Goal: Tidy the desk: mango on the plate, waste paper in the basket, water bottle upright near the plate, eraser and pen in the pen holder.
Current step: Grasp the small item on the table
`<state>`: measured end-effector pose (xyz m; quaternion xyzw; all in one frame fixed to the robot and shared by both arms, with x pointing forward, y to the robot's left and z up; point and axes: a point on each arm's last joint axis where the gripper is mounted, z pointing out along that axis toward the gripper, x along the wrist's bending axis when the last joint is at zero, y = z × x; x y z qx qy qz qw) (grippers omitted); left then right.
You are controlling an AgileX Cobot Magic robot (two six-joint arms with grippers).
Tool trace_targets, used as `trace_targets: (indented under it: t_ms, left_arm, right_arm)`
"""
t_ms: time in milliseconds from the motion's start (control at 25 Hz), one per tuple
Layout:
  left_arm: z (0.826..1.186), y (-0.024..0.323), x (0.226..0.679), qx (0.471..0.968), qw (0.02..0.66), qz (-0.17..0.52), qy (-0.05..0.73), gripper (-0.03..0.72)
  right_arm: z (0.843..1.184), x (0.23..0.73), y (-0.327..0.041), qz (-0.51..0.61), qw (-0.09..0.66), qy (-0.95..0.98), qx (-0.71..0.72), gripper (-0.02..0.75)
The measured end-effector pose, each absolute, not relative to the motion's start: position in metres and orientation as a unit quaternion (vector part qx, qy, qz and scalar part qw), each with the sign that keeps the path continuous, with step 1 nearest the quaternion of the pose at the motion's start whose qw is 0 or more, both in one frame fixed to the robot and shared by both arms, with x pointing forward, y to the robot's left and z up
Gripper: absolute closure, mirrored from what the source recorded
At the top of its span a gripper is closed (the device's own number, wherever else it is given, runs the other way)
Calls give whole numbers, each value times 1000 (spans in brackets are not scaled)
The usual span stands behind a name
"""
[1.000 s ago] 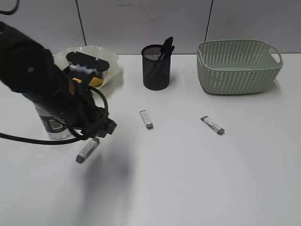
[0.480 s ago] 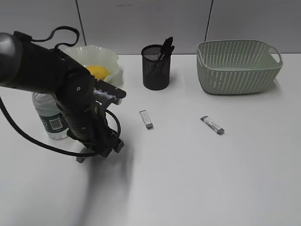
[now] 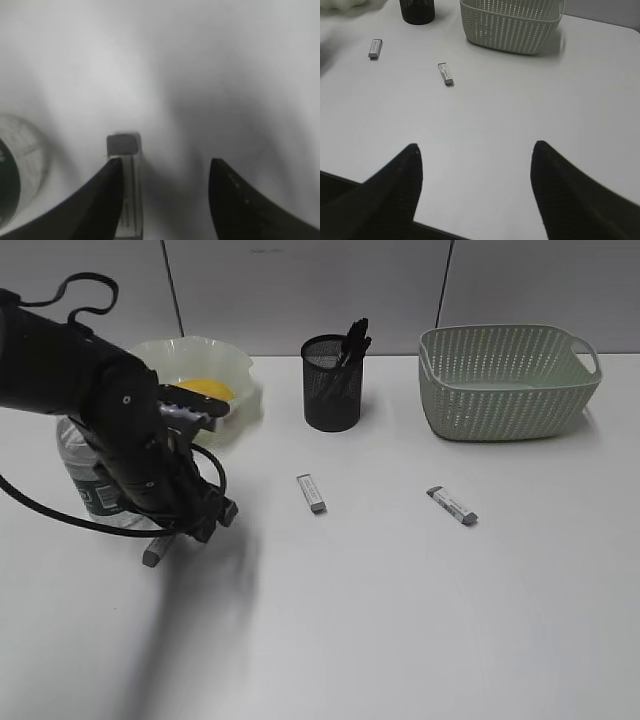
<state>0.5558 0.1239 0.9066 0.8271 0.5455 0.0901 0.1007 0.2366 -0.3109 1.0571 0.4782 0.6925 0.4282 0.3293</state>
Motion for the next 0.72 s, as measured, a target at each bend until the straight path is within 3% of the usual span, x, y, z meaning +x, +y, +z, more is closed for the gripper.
trace_targets:
  t_ms: [320,720]
  left_arm:
    - [917,129,561,818,124,101,553,274]
    - [899,135,566,811,114,91,567,274]
  right_arm:
    - [1057,237,-311,428,330,692,478,209]
    - [1057,237,-311,428,330,692,478,209]
